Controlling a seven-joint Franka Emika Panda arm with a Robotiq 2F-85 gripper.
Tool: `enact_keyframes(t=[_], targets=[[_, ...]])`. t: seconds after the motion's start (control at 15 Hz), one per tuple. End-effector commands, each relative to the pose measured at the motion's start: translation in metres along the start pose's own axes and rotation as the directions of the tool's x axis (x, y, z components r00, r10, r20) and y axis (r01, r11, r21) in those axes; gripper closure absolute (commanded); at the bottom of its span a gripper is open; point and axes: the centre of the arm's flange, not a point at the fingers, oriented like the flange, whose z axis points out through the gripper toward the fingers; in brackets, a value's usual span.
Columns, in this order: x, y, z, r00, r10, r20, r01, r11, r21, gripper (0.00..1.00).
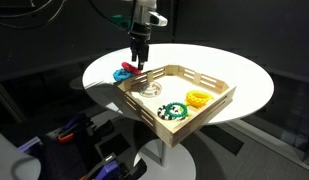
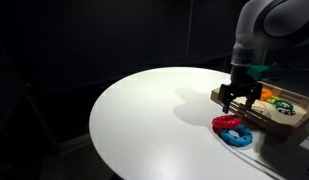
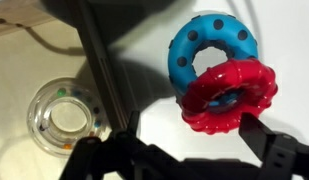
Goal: Put the pink ring on the table
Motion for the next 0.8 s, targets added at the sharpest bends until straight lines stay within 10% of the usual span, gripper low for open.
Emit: enact_keyframes(t=[0.0, 0.73], targets=[[0.004, 0.009, -0.032, 1.000, 0.018, -0.009, -0.019, 0.999, -0.045, 0.00], [-0.013, 0.040, -0.122, 0.998, -0.059, -0.012, 0.057, 0.987, -0.150, 0.00]])
